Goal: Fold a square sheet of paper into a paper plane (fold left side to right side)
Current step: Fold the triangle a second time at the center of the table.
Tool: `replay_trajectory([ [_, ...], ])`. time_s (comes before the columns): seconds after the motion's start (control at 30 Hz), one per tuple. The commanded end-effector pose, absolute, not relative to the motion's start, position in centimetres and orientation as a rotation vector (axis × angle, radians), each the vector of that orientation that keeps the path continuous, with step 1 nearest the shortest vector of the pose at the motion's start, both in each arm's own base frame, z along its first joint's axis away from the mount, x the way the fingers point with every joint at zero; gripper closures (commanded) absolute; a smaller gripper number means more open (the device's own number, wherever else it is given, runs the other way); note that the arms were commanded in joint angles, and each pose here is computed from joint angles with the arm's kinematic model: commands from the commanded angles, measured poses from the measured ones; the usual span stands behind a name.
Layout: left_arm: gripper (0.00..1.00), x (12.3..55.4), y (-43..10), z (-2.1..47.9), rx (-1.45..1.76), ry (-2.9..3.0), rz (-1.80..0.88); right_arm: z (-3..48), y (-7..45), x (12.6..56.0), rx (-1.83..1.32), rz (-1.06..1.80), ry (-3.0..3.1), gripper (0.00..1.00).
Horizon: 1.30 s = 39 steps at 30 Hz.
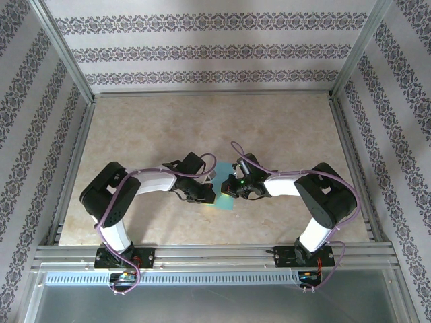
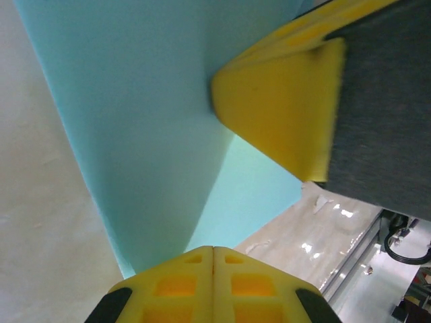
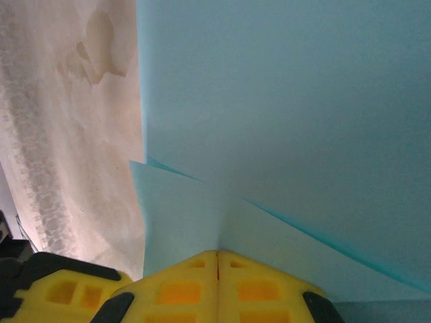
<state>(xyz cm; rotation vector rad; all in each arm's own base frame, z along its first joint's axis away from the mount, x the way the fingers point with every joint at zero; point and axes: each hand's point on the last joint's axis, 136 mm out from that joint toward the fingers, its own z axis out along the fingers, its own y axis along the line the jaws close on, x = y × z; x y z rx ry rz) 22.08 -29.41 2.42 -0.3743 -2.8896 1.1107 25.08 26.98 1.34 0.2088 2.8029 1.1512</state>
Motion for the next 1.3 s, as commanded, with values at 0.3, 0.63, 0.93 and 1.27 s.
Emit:
replay_trajectory([
  [0.3, 1.00, 22.0, -29.0, 1.1, -0.411, -2.915, 1.022, -2.6, 23.8, 23.0, 0.277, 0.905, 2.959, 1.00],
  [0.63, 1.00, 21.6, -28.3, 0.1, -0.334, -2.917, 1.023, -3.1, 23.5, 22.8, 0.278, 0.886, 2.976, 1.00],
  [0.93, 1.00, 19.8, -26.5, -0.7, -0.200, -2.888, 1.047, -3.5, 22.8, 22.9, 0.286, 0.865, 2.984, 1.00],
  [1.27, 1.00, 18.8, -24.4, -0.5, -0.130, -2.887, 1.058, -3.0, 22.8, 23.1, 0.263, 0.878, 2.968, 1.00],
])
